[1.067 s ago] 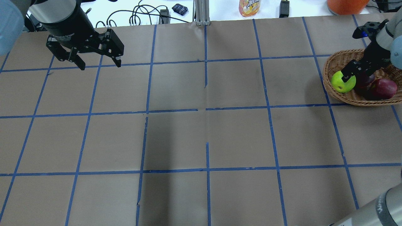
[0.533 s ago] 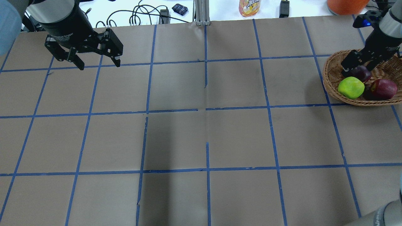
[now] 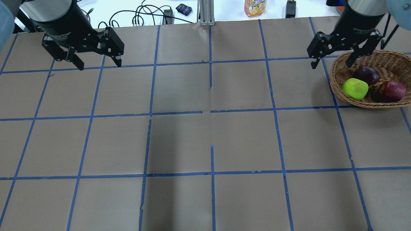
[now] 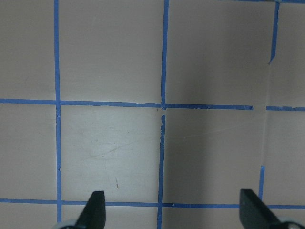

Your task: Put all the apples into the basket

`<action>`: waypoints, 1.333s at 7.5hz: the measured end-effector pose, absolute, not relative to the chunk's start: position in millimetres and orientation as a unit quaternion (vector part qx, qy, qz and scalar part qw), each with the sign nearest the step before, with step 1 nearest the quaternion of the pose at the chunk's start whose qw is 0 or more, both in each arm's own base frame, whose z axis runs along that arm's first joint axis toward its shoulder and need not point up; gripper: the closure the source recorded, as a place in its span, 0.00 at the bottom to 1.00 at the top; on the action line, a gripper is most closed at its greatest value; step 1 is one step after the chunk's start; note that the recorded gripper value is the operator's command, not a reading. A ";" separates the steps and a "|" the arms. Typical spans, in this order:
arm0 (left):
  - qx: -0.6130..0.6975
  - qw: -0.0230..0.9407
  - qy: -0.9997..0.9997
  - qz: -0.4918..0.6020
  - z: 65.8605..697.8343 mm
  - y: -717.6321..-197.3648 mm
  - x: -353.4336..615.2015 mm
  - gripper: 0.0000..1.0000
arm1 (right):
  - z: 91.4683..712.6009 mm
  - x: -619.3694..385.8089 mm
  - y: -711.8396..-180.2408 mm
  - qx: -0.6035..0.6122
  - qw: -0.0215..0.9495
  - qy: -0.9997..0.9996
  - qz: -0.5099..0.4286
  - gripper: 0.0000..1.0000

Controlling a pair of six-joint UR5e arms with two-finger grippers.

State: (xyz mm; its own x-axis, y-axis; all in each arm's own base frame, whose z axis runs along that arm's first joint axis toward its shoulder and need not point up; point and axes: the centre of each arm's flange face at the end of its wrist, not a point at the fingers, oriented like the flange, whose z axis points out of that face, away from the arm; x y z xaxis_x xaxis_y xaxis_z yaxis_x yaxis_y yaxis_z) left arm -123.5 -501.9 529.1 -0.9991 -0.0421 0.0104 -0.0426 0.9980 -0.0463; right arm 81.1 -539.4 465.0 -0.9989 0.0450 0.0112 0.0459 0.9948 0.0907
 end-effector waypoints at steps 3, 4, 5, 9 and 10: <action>0.024 0.004 -1.000 0.004 528.7 -495.9 -122.6 0.00 | 476.2 149.5 -512.9 -0.058 0.009 -0.998 -0.036 0.00; 0.023 0.004 -1.000 -0.008 531.8 -489.6 -122.1 0.00 | 483.2 152.4 -499.4 -0.057 0.008 -0.998 -0.029 0.00; 0.023 0.004 -1.000 -0.017 533.7 -484.6 -122.0 0.00 | 484.9 151.9 -490.0 -0.059 0.005 -0.998 -0.019 0.00; 0.021 0.002 -0.999 -0.049 524.1 -478.8 -122.6 0.00 | 488.2 155.7 -489.8 -0.059 -0.029 -0.998 0.017 0.00; 0.022 0.001 -0.999 -0.048 524.7 -478.4 -121.3 0.00 | 489.2 154.5 -489.8 -0.058 -0.024 -0.998 0.018 0.00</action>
State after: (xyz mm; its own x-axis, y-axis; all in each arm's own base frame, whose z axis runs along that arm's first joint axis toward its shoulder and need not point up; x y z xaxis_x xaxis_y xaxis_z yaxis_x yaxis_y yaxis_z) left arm -121.3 -478.4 524.7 -0.9991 -0.0436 -0.0002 -0.0434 0.9944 0.0962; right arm 154.5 -489.8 489.2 -0.9920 0.1159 -0.0501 0.1176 0.9925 -0.0327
